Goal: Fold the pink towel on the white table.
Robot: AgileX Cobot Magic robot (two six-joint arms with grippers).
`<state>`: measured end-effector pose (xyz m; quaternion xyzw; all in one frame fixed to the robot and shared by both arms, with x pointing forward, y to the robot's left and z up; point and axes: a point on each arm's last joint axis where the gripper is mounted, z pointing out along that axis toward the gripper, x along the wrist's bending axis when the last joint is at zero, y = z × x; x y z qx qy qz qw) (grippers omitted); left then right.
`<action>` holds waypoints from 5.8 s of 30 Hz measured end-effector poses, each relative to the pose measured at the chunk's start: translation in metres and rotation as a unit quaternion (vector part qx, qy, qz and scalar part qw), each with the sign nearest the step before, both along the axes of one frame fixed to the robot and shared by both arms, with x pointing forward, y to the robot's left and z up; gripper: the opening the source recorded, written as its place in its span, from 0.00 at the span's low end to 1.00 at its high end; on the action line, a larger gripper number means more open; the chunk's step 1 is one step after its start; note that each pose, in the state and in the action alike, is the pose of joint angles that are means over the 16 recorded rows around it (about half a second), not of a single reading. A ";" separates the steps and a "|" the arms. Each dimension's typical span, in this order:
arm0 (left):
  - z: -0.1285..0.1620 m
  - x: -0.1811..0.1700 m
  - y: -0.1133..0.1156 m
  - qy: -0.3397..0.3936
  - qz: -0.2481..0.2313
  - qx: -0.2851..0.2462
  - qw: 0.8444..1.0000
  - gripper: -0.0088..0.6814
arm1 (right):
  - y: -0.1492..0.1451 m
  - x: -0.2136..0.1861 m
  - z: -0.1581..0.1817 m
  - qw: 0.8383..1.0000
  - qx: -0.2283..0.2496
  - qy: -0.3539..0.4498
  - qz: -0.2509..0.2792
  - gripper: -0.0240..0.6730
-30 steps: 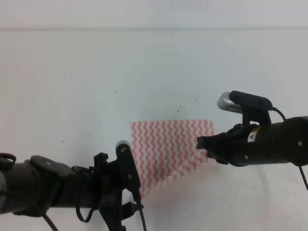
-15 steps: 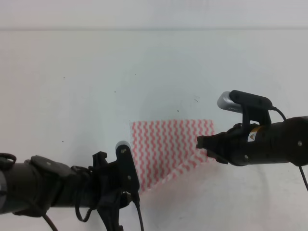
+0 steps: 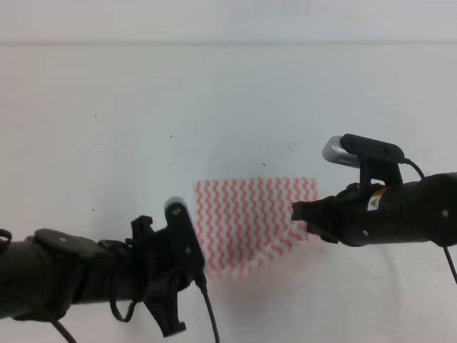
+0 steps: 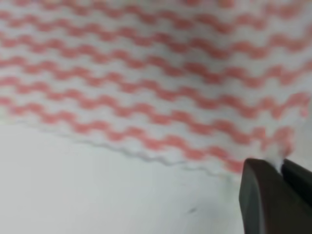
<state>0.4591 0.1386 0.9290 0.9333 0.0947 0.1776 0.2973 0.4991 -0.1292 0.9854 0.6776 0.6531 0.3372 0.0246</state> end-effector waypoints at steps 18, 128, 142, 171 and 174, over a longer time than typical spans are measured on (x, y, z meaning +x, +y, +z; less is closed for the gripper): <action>0.016 0.018 -0.002 -0.014 0.091 -0.034 0.995 0.01 | 0.000 0.004 0.005 0.999 0.020 -0.025 -0.016 0.01; 0.011 0.093 -0.022 -0.066 0.136 0.002 0.988 0.00 | 0.000 0.057 -0.014 0.998 0.011 -0.045 -0.053 0.01; 0.010 0.095 -0.020 -0.072 0.145 0.015 0.987 0.00 | -0.001 0.059 -0.013 0.997 0.012 -0.049 -0.057 0.01; 0.017 0.099 -0.023 -0.081 0.144 0.006 0.986 0.01 | 0.003 0.067 -0.022 0.998 0.006 -0.039 -0.055 0.01; 0.017 0.100 -0.023 -0.082 0.144 0.004 0.986 0.01 | 0.003 0.067 -0.023 0.998 0.006 -0.039 -0.056 0.01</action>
